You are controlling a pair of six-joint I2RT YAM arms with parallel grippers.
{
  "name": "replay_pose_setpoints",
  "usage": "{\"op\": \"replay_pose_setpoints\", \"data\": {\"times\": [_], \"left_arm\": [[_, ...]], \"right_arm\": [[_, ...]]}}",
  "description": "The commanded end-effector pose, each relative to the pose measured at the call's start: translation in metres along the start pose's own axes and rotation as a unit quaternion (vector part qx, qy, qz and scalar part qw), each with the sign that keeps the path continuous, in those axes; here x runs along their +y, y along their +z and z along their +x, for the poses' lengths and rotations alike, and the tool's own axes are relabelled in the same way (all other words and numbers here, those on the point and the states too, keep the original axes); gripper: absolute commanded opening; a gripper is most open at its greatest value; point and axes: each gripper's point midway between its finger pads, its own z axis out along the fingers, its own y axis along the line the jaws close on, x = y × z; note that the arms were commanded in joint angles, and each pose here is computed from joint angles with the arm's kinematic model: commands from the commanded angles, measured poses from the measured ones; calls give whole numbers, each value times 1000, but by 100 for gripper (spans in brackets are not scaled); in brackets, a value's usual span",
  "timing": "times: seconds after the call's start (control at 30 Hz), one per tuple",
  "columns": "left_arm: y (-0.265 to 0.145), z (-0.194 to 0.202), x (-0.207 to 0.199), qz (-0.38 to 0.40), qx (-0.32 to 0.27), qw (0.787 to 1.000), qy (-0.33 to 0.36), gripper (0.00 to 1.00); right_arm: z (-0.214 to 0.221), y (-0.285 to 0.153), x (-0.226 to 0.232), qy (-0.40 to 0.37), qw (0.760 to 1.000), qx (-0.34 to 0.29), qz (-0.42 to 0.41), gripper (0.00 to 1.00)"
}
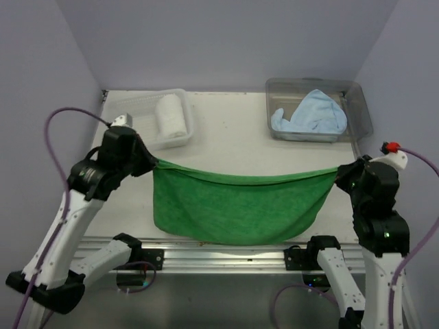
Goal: Roll the towels
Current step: Flatten the towel, then fold the towel
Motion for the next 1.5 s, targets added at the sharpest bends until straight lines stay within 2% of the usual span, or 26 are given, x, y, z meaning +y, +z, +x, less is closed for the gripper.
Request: {"op": "replay_pose_setpoints", "data": {"times": [0.0,0.03,0.2,0.3,0.57,0.73,1.07,1.27,1.47], "left_arm": [[75,15,-4,-26,41,999,18,0],[91,18,-2,-37,52,998,22,0],[173,25,18,-81,88,993,14,0],[203,33,34,-86,116,990,0,0],[229,12,54,-90,119,989,-12,0],[247,11,68,-94,131,987,-27,0],[245,-14,78,-84,120,989,-23,0],[225,11,80,-68,149,986,-20,0],[198,46,96,-80,179,981,-15,0]], "right_arm": [[19,68,11,4,1000,22,14,0],[17,85,17,6,1000,13,11,0],[82,187,0,-32,990,99,91,0],[99,219,-3,-44,986,119,111,0],[115,261,14,-35,983,149,98,0],[124,272,16,-34,982,162,95,0],[137,278,24,-30,978,190,77,0],[153,251,13,-16,975,209,77,0],[178,206,-13,-9,967,236,92,0]]}}
